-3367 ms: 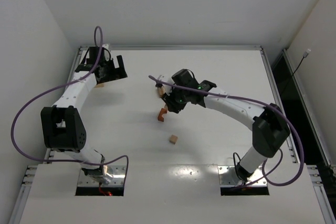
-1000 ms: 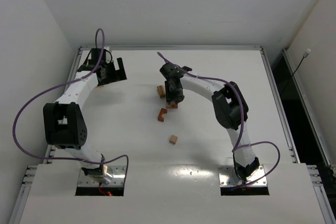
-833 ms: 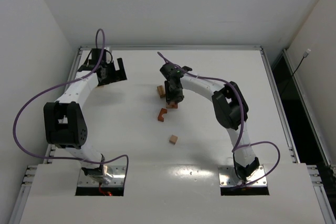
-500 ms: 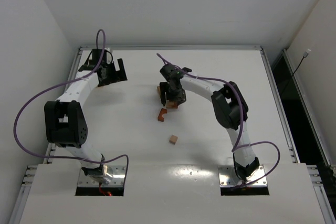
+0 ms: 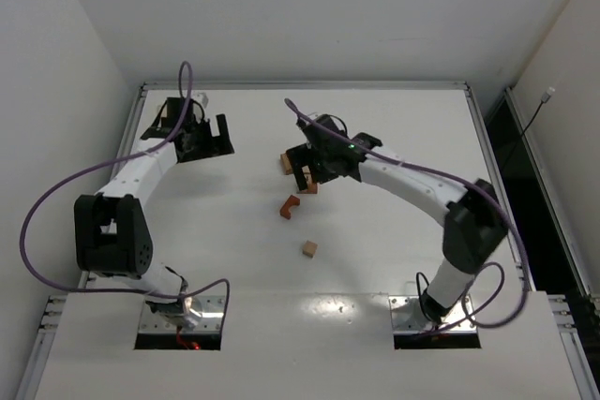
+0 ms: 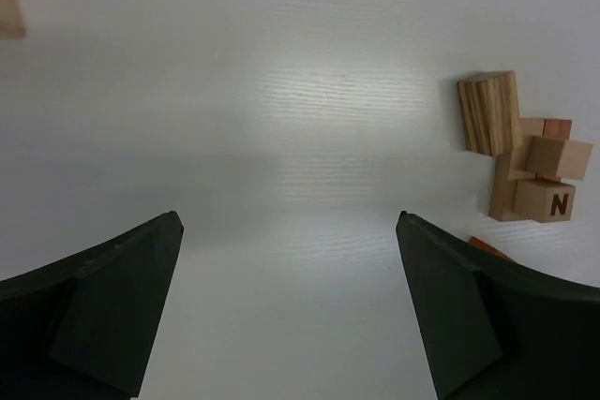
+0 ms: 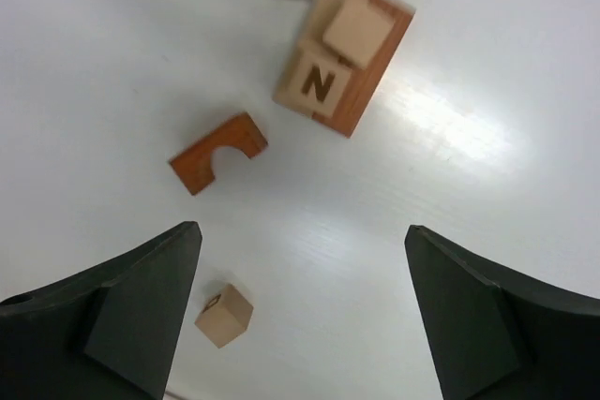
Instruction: Build the wood block tower
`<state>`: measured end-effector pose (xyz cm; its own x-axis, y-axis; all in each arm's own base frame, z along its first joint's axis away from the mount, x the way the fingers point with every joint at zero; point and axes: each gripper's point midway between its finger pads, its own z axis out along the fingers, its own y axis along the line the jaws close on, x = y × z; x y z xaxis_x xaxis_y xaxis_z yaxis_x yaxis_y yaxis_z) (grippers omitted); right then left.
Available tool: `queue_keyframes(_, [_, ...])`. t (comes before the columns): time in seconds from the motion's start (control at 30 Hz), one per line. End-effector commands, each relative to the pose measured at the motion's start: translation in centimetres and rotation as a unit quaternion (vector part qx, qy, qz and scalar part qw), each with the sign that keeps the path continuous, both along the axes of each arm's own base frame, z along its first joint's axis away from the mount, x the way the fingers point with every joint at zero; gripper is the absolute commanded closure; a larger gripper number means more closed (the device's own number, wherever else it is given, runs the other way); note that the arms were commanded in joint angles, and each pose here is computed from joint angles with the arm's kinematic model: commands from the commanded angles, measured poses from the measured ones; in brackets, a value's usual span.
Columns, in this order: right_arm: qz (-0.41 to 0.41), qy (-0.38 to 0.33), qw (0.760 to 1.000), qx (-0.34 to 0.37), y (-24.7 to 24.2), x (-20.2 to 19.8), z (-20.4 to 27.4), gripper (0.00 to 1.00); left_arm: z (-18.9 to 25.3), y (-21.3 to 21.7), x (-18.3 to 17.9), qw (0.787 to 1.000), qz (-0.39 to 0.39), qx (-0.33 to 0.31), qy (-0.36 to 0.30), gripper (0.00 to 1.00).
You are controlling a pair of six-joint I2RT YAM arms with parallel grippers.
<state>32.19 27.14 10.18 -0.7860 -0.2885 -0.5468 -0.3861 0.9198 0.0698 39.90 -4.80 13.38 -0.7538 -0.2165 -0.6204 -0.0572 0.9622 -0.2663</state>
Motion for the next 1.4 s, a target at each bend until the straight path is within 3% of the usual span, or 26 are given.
queue_keyframes(0.0, [0.028,-0.153,0.988,0.004,-1.2,2.5,7.9,0.09,3.3,-3.4,-0.1,0.997,-0.033,0.004,-0.063,0.03])
queue_keyframes(0.17, [0.0,-0.206,0.977,-0.056,-5.8,4.1,10.3,0.06,3.5,-9.4,-1.0,0.994,-0.06,0.053,-0.071,0.03])
queue_keyframes(0.37, [-0.027,-0.197,0.976,-0.088,-10.7,4.9,9.0,0.09,0.9,-14.8,0.6,0.993,-0.067,0.1,-0.02,0.03])
queue_keyframes(0.57, [-0.059,-0.187,0.977,-0.081,-13.7,5.9,8.9,0.1,-2.9,-16.1,2.8,0.991,-0.058,0.113,0.029,0.1])
queue_keyframes(0.77, [-0.076,-0.162,0.982,-0.062,-14.3,6.5,7.8,0.13,-6.3,-16.9,2.3,0.989,-0.073,0.108,0.073,0.16])
queue_keyframes(1.13, [-0.083,-0.132,0.987,-0.043,-15.1,6.5,6.0,0.14,-6.1,-19.4,4.4,0.993,-0.081,0.058,0.066,0.18])
queue_keyframes(1.37, [-0.084,-0.121,0.989,-0.03,-15.2,6.6,5.6,0.15,-7.2,-19.5,4.7,0.993,-0.067,0.058,0.078,0.29])
